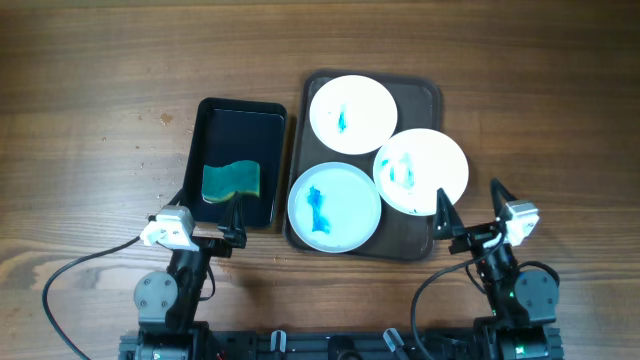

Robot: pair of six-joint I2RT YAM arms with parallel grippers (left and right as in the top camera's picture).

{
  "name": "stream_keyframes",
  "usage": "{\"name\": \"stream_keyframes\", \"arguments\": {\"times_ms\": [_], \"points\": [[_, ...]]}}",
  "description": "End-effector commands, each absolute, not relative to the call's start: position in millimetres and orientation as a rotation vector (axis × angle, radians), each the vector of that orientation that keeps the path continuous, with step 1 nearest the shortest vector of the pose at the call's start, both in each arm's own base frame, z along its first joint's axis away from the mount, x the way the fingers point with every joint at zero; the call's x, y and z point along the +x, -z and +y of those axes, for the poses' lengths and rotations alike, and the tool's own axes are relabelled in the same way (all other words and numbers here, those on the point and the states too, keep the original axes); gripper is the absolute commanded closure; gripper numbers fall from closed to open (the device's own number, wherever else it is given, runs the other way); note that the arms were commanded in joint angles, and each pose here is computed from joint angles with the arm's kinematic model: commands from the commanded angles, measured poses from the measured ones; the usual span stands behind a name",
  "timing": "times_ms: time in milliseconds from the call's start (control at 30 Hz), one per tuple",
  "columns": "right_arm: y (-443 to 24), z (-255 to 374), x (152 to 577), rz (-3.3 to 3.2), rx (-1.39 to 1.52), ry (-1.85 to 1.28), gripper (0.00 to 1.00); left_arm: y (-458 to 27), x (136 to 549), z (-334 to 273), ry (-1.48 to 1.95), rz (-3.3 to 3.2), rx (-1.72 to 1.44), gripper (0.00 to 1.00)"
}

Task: Clean dirty plates on tray and stack at the side

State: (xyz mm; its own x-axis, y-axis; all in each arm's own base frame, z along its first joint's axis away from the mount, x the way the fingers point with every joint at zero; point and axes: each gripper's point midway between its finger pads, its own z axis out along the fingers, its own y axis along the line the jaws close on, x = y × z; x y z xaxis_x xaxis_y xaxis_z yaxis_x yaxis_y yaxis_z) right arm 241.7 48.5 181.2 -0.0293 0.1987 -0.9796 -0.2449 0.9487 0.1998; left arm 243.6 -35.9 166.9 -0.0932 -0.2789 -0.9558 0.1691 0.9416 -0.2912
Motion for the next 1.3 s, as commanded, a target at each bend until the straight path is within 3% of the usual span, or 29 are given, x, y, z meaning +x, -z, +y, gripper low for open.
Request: {"name": "stream_keyframes", "arguments": {"times_ms": [0,167,500,733,933,1067,1267], "points": [[-221,66,230,1.482,-0.13,-0.437,0.0,-192,239,-49,0.438,1.535,-0.004,0.0],[-284,66,229,1.578,-0.163,-0.398,0.0,-233,233,-49,0.486,1.575,-0.053,0.0],[-305,76,287,2.172,-0.089,-0.467,0.0,-294,267,-59,0.533,2.128,-0.151,0.0],[-253,122,278,2.433,-0.16,-0.795,0.01,-280,290,-61,0.532,2.343,-0.209,0.0],[-123,148,240,2.872,-0.241,-0.588,0.24,-264,292,-63,0.547,2.414,-0.23,0.0],[-62,156,230,3.016,-0.219,-0.544,0.4,-247,285,-63,0.541,2.501,-0.258,0.0],[-22,160,247,3.041,-0.296,-0.493,0.6,-228,285,-60,0.516,2.583,-0.285,0.0]]}}
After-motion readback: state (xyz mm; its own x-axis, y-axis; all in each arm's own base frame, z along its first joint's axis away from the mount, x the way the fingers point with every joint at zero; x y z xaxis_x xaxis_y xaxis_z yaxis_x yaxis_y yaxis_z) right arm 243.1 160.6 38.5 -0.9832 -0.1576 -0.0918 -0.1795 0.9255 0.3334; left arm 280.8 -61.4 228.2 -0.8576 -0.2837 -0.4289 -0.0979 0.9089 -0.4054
